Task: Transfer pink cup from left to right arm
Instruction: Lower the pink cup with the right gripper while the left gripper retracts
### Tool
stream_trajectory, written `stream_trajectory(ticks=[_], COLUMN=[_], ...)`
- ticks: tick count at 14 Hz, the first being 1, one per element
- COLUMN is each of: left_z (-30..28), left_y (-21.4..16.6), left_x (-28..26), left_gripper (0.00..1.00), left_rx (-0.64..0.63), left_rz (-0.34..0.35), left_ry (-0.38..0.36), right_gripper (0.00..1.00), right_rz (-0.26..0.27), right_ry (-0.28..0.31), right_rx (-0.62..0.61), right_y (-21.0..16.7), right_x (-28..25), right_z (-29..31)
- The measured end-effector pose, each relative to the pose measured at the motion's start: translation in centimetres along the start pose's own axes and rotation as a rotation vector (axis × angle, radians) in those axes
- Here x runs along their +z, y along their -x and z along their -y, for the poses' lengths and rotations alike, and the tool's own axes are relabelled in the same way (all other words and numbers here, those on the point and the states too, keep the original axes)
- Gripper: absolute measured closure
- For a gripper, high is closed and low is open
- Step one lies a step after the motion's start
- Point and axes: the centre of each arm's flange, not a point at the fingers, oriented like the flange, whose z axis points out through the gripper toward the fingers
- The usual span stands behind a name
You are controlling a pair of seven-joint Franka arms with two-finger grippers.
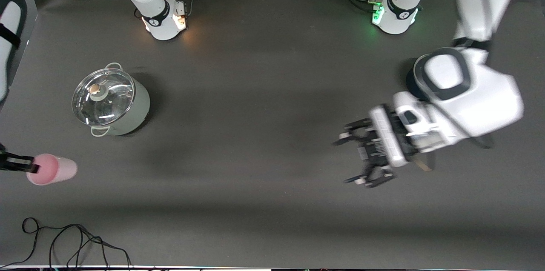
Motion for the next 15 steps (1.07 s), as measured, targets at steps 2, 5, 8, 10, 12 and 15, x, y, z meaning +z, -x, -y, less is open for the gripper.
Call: stream_trajectory(ticks=[2, 5, 8, 10, 12, 15], left_z=[-0.1, -1.2, -2.9, -3.7, -4.0, -4.0], left_y=[3.0, 4.5, 4.5, 3.8, 3.7, 4.4], left_x=[-4.5, -9.1, -13.3, -15.5, -16.8, -17.7], left_gripper=[0.00, 0.00, 0.00, 0.00, 0.00, 0.00], left_rx=[-0.016, -0.069, -0.141, -0.231, -0.311, -0.468], left_rz=[0.184, 0.395, 0.618, 0.711, 0.775, 0.808], left_ry=[0.062, 0.089, 0.075, 0.039, 0.000, -0.060], right_gripper=[0.97, 0.97, 0.97, 0.97, 0.97, 0.97], right_rz=[-0.030, -0.078, -0.105, -0.107, -0.089, -0.055], right_ry=[-0.010, -0.005, 0.001, 0.003, 0.003, 0.002], right_rx=[-0.017, -0.059, -0.082, -0.085, -0.099, -0.118], right_y=[-0.5, 0.1, 1.6, 3.0, 4.3, 4.9], right_x=[3.7, 9.8, 15.6, 19.5, 23.1, 25.7], right_z=[0.0, -0.1, -0.2, -0.1, -0.1, -0.4])
